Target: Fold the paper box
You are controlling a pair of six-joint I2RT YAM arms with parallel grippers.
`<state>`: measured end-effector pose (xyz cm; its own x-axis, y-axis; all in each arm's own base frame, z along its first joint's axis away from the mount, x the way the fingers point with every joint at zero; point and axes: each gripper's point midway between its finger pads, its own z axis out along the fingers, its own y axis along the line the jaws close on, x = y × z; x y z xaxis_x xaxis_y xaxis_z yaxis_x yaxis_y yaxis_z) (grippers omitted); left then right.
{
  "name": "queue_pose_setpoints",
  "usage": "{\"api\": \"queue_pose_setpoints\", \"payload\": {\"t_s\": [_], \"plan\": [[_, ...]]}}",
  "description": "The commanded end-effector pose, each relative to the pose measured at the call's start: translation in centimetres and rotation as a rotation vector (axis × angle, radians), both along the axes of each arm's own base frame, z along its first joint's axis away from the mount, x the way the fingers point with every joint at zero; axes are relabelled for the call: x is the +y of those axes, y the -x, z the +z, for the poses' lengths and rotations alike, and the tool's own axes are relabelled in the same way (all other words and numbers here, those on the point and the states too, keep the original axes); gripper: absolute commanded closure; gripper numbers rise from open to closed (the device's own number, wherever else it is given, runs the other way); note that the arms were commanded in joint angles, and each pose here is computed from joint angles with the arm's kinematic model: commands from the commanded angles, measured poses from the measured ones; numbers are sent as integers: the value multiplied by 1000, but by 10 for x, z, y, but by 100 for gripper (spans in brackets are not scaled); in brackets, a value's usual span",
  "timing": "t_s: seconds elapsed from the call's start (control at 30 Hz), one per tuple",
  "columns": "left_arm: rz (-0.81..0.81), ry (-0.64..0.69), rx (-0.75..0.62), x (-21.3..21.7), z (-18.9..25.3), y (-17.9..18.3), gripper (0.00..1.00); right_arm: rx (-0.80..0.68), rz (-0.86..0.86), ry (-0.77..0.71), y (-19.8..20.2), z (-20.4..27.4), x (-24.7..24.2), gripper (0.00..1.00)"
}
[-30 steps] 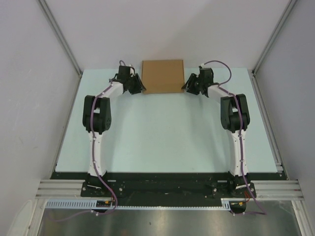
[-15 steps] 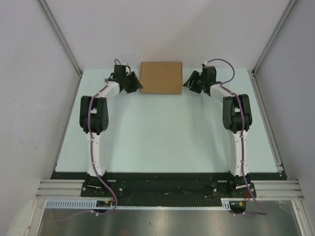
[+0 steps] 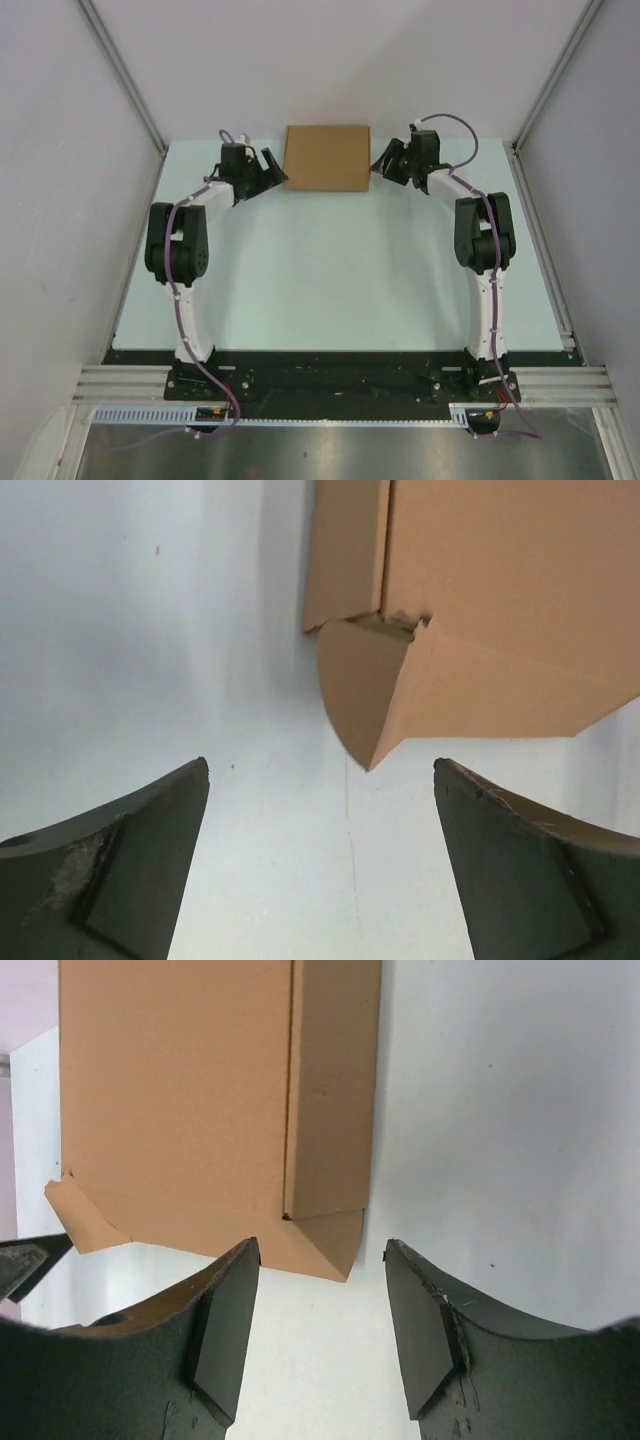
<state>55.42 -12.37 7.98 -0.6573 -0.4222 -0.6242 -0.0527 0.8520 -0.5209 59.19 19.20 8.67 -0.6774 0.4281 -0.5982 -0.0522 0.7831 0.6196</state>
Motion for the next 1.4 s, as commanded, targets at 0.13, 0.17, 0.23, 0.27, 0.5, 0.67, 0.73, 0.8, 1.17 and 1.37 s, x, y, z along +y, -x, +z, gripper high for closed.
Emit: {"api": "queue_pose_setpoints", "payload": {"t_s": [0.13,0.17,0.23,0.27,0.5,0.67,0.73,0.8,1.17,1.37], "plan": [[-9,13,-263,2,61,-4,0,-168,22,73,3,50,17,41],[-39,30,-275,-3,62,-2,0,-167,26,76,3,49,18,41],[-55,54,-302,-7,62,1,1,-155,30,74,4,42,20,41],[-63,64,-311,-9,62,1,2,-154,28,70,3,41,20,41],[-123,132,-308,-29,58,-8,19,-144,25,83,-10,32,18,41],[-150,123,-297,-43,49,-15,25,-155,23,82,-16,34,19,41],[-147,119,-284,-44,45,-19,26,-161,23,84,-19,35,18,41],[-154,102,-277,-46,44,-23,26,-145,20,98,-18,32,16,41],[-167,19,-176,-51,13,-30,26,-113,-5,138,-31,12,4,39],[-149,-12,-168,-47,9,-32,25,-112,-3,148,-35,7,4,37]]}}
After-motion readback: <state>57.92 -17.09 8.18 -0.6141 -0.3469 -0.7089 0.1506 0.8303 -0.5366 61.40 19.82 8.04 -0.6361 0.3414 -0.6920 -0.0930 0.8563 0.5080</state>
